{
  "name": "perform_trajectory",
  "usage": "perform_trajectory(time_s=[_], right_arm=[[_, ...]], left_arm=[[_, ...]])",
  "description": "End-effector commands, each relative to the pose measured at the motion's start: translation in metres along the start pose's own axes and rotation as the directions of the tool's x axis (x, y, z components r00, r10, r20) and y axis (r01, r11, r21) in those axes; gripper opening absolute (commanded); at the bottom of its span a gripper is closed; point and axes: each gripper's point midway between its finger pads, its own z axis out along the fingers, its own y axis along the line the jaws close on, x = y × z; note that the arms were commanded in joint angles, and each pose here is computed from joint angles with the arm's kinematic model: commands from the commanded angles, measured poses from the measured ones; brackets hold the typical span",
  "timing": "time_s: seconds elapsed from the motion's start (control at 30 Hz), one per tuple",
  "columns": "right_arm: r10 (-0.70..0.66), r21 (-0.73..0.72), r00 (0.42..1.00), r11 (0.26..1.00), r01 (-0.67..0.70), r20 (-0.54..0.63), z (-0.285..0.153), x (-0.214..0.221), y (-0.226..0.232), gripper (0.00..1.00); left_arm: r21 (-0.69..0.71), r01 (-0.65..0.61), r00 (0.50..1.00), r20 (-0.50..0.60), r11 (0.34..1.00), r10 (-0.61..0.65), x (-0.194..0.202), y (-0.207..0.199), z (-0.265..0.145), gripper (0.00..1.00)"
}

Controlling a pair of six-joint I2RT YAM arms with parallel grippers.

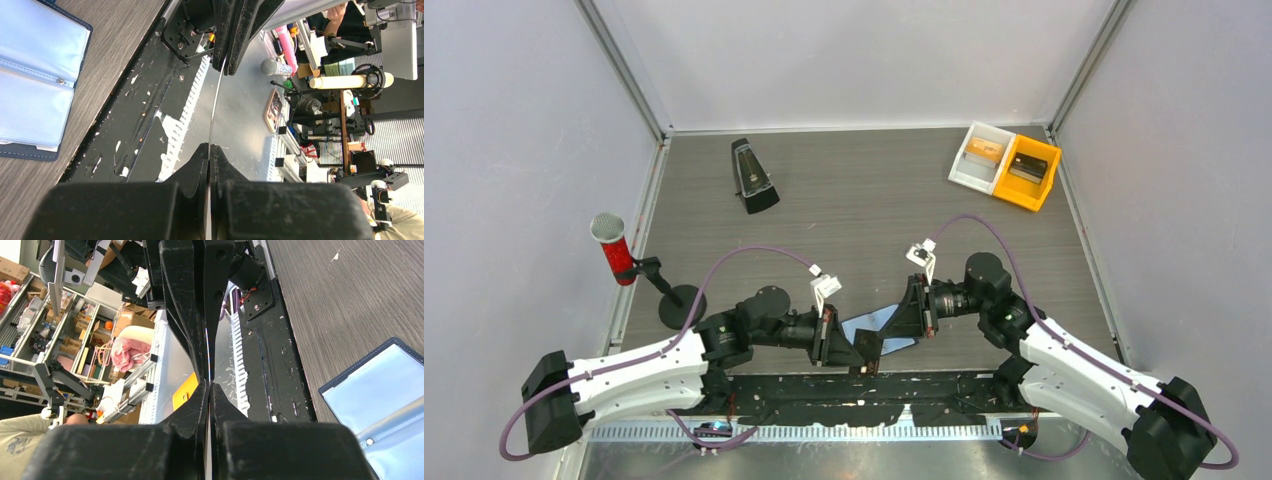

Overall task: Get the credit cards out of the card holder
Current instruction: Place the credit card in the storage box.

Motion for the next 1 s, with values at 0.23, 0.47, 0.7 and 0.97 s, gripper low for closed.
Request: perform_trajectory(time_s=[0.23, 0.47, 0.7, 0.97], right_arm=[[-0.055, 0.116, 0.989, 0.992, 0.039, 0.141, -0.002, -0.04, -0.006, 0.05], [-0.104, 0.273, 0.947, 0.962, 0.018, 0.304, -0.016, -0.085, -0.028, 0.05], [-0.262, 0.541, 0.83, 0.839, -0.056, 0.492, -0.07, -0.144, -0.075, 0.05], [-0.502, 0.758, 0.626, 0.609, -0.235, 0.597, -0.177, -0.204, -0.133, 0.05]], left_arm=[[-0.263, -0.016, 0.997, 0.073, 0.965, 0.036, -0.015, 0.037, -0.017, 0.68], [-0.464, -0.05, 0.989, 0.099, 0.885, 0.108, -0.025, 0.055, -0.058, 0.99], [-0.578, -0.114, 0.97, 0.11, 0.808, 0.216, -0.041, 0.06, -0.088, 0.99], [-0.743, -0.155, 0.944, 0.083, 0.651, 0.32, -0.057, 0.08, -0.126, 0.99]])
